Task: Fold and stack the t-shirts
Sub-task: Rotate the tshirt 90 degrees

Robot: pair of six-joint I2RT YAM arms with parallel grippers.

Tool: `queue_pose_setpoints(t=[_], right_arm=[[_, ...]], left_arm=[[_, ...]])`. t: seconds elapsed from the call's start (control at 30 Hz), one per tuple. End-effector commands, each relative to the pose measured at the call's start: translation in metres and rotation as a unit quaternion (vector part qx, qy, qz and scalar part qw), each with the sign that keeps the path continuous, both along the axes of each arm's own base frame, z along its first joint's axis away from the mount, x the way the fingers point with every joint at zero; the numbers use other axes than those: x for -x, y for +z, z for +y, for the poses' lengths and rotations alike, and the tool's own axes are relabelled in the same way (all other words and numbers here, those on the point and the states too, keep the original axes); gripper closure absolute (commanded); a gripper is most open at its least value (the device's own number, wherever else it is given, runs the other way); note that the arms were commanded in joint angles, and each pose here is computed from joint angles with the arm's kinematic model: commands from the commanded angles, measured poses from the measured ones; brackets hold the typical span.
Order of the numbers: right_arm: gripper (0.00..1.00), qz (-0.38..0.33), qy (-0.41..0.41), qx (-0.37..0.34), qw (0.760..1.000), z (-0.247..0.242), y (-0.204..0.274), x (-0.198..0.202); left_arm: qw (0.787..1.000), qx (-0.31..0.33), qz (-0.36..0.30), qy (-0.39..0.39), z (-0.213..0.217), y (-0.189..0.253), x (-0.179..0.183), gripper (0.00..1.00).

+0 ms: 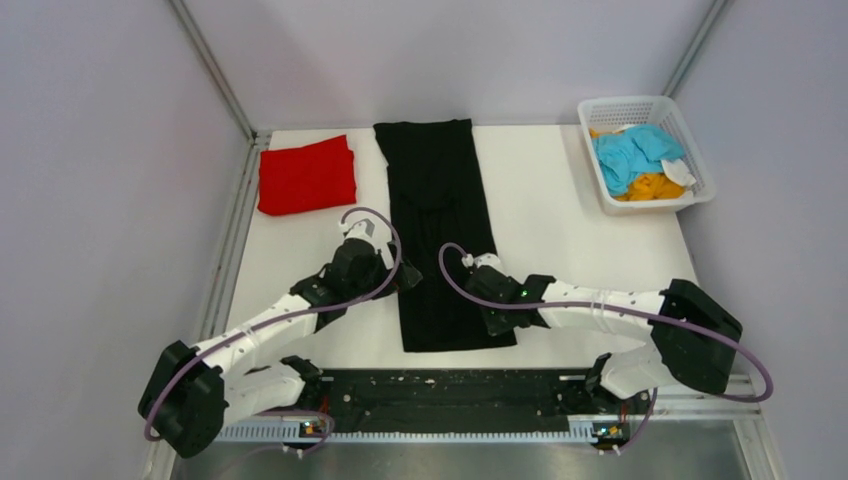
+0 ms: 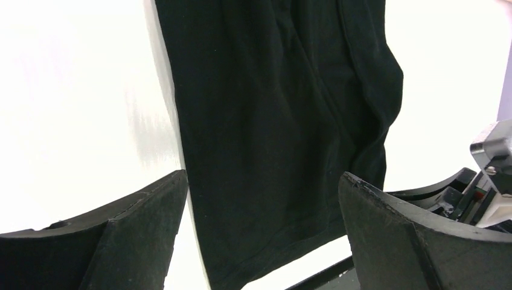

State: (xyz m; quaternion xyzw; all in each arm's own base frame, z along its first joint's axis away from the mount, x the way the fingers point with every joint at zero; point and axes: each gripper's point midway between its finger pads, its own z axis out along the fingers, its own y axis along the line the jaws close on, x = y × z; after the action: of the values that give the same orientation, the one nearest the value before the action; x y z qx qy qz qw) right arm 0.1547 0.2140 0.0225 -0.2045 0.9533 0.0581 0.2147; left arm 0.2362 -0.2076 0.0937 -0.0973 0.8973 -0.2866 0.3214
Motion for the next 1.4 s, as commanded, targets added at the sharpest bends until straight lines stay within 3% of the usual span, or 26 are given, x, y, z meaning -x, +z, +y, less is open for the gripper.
queue_pose_setpoints(t=[0.0, 0.23, 0.53, 0.7, 0.87, 1.13, 1.23, 1.37], right_arm=[[0.93, -0.022, 0.007, -0.044, 0.999, 0.015, 0.031, -0.002], [1.00, -0.026, 0.022, -0.103, 0.994, 0.019, 0.061, 0.008], [1.00, -0.009, 0.067, -0.203, 0.977, 0.051, 0.084, 0.026], [1.00, 0.007, 0.084, -0.213, 0.973, 0.058, 0.076, 0.037], [1.00, -0.012, 0.036, -0.224, 0.974, 0.065, 0.065, 0.024], [1.00, -0.019, 0.025, -0.255, 0.966, 0.095, 0.050, 0.015], [0.91, -0.014, 0.020, -0.226, 0.974, 0.095, 0.037, 0.014], [0.59, -0.012, 0.024, -0.197, 0.980, 0.094, 0.028, 0.017]], left_arm=[[1.000, -0.009, -0.012, 0.014, 0.008, -0.002, 0.001, 0.01], [1.000, 0.001, -0.004, -0.005, 0.003, -0.005, 0.008, 0.01], [0.991, 0.032, 0.015, -0.126, -0.033, -0.005, 0.051, 0.01], [0.992, 0.025, 0.020, -0.121, -0.033, -0.010, 0.055, 0.01], [0.993, 0.014, 0.031, -0.114, -0.031, -0.016, 0.055, 0.01], [0.994, 0.002, 0.047, -0.100, -0.020, -0.018, 0.063, 0.01], [0.994, -0.008, 0.054, -0.093, -0.012, -0.018, 0.069, 0.01], [0.993, -0.023, 0.070, -0.088, -0.001, -0.021, 0.078, 0.01]])
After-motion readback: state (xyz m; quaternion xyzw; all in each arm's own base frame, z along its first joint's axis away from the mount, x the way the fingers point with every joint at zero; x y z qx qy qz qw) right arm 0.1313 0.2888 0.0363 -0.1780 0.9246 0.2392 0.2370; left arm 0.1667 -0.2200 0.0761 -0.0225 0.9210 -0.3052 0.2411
